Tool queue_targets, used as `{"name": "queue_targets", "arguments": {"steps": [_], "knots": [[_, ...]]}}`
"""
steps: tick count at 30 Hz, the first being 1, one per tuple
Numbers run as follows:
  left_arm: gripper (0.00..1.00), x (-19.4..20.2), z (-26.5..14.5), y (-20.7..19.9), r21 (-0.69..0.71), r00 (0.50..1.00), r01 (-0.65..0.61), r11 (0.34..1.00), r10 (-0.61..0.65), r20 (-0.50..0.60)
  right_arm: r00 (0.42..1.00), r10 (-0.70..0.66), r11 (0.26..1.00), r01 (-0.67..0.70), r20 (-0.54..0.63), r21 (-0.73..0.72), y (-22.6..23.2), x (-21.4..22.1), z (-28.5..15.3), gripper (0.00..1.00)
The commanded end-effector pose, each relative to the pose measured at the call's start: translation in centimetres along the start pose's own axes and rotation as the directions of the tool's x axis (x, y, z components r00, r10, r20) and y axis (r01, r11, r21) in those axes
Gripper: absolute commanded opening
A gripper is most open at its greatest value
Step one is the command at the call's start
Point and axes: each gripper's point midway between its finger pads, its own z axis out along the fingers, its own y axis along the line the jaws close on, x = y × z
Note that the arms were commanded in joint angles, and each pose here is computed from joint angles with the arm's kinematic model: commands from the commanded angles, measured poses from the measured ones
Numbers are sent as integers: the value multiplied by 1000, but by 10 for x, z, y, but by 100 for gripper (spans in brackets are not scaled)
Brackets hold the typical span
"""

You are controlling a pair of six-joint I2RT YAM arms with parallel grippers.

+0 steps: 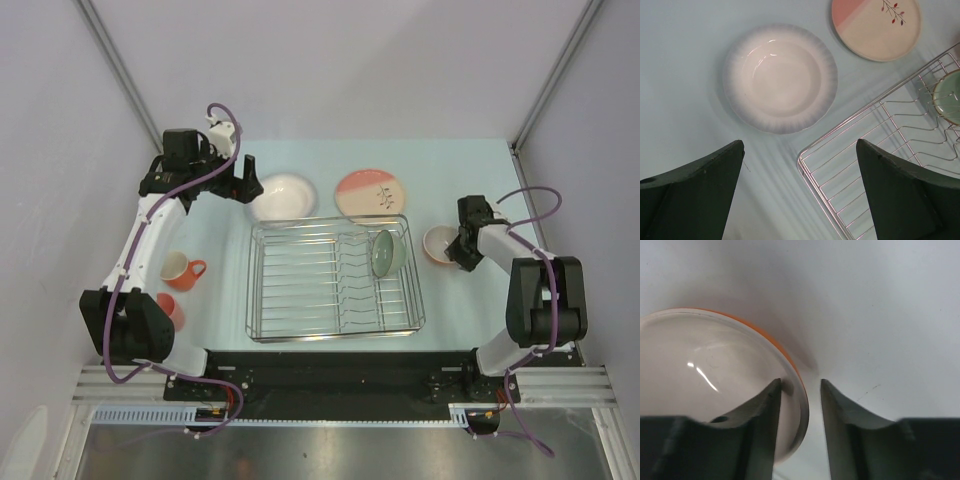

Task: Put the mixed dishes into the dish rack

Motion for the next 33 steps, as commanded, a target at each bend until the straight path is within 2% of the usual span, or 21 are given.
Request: {"name": "queue_targets", "arguments": {"steps": [1,3,4,6,8,13,17,19,20,26,28,33], "knots": [[100,-6,-6,-1,5,999,-23,1000,23,23,999,-8,1000,7,52,20,-2,-4,1,31],[100,-6,-6,-1,7,1000,-22,1000,22,22,999,0,1000,-2,49,22,-5,-2,-3,22],[100,-7,-6,-1,7,1000,-20,1000,20,24,999,5,1000,-6,48,21,-7,-2,-6,9],[100,-9,-7,-2,11,999,-22,1000,22,28,997,5,1000,-6,75,9,-6,-6,-18,0],[100,-10,-8,-3,11,999,-20,1000,20,28,996,-15,1000,14,92,9,-6,-3,-31,0],[100,-16,-11,-2,6,999,-26,1000,26,38,947,-96,995,95,305,17,-5,-19,-101,0],[100,-17,-12,-3,7,999,-19,1000,19,34,871,-209,978,196,444,75,-7,-15,-150,0],[100,-17,-11,-2,5,999,-18,1000,18,33,851,-245,969,218,464,113,-14,-9,-166,0],[100,-18,-12,-2,3,999,-19,1000,19,36,816,-294,956,263,497,133,-10,-4,-174,0],[100,-16,-13,-2,-1,999,-17,1000,17,32,710,-370,929,284,599,238,-12,8,-213,0],[100,-16,-13,-2,-3,999,-14,1000,15,30,657,-481,877,378,581,298,-1,21,-211,0],[100,-14,-15,-1,-11,999,-24,1000,25,27,603,-587,809,470,541,353,12,40,-204,0]]}}
